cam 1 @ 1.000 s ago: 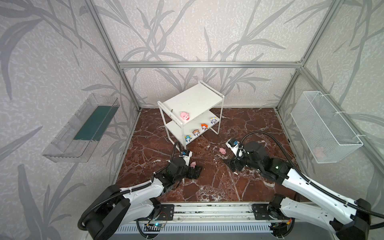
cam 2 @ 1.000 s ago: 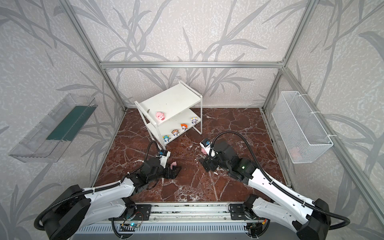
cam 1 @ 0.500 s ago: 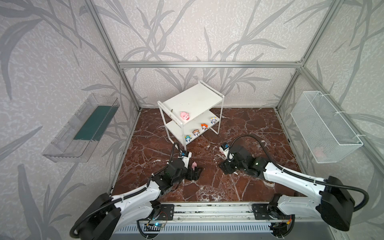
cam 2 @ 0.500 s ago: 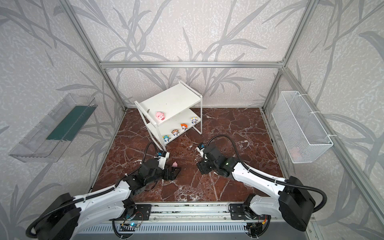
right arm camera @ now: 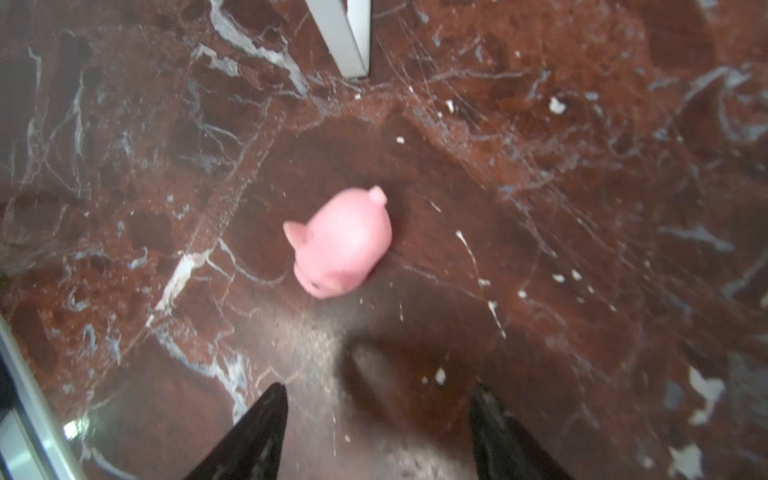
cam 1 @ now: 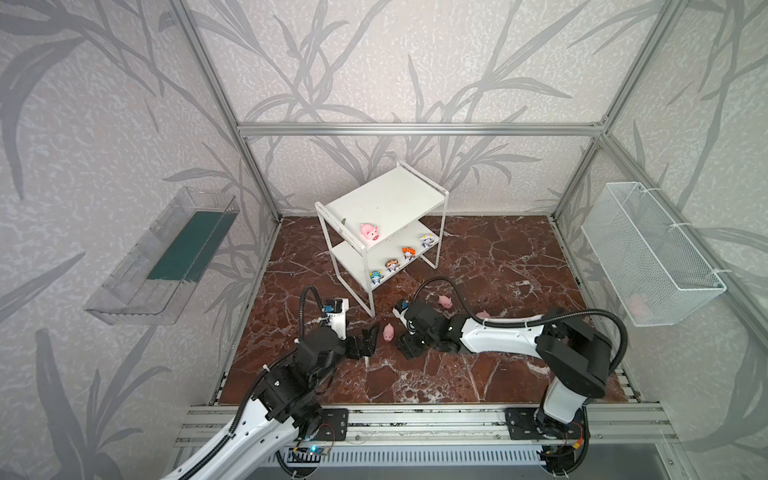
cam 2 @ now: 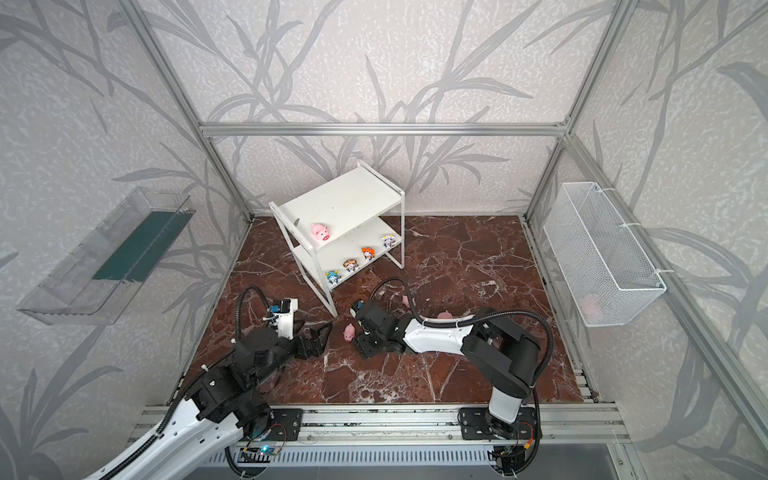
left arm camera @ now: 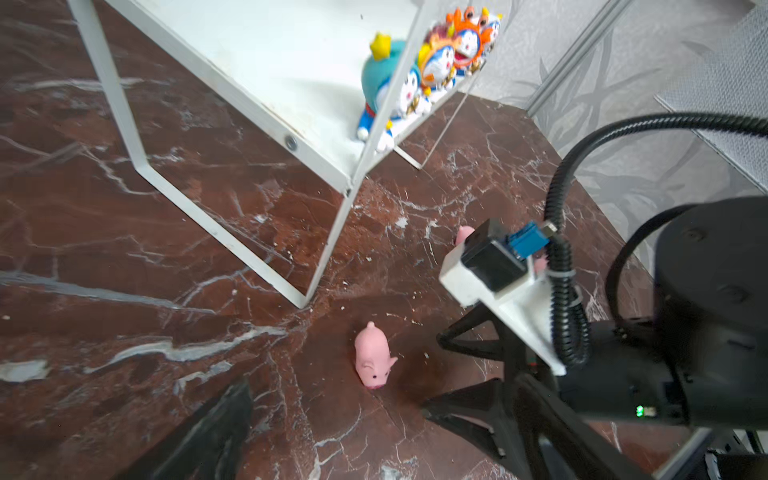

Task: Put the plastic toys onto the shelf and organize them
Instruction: 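Close the right gripper on the pink pig and lift it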

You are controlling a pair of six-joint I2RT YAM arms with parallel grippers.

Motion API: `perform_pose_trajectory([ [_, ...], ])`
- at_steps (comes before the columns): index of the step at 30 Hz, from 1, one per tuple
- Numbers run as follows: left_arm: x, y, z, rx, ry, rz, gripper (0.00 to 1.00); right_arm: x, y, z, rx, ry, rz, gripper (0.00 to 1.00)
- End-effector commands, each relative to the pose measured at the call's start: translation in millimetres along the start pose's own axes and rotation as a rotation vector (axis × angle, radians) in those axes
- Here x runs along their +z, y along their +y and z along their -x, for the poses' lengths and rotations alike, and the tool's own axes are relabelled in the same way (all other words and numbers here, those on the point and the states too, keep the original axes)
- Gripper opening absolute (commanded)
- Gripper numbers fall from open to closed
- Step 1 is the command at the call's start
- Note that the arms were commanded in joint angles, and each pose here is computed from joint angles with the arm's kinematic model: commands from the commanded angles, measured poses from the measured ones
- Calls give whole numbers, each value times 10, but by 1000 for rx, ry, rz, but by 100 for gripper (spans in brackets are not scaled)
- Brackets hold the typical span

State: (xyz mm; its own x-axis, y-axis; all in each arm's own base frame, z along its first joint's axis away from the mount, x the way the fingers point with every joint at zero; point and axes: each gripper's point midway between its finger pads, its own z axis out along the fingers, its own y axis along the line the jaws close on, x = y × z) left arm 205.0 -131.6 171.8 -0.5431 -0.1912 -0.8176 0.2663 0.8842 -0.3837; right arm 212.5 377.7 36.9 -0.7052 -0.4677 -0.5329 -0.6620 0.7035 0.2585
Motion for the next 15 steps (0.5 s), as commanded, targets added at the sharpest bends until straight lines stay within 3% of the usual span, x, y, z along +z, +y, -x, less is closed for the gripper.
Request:
perform_pose_trajectory([
  [1, -111, 127, 12, 18, 33, 85, 99, 128, 237, 192, 17, -27, 71, 69],
  [9, -194, 101, 111, 36, -8, 68, 99, 387, 189, 260, 17, -19, 16, 68],
  [15, -182, 87, 112, 36, -17, 57, 99, 447, -32, 136, 9, -11, -126, 48],
])
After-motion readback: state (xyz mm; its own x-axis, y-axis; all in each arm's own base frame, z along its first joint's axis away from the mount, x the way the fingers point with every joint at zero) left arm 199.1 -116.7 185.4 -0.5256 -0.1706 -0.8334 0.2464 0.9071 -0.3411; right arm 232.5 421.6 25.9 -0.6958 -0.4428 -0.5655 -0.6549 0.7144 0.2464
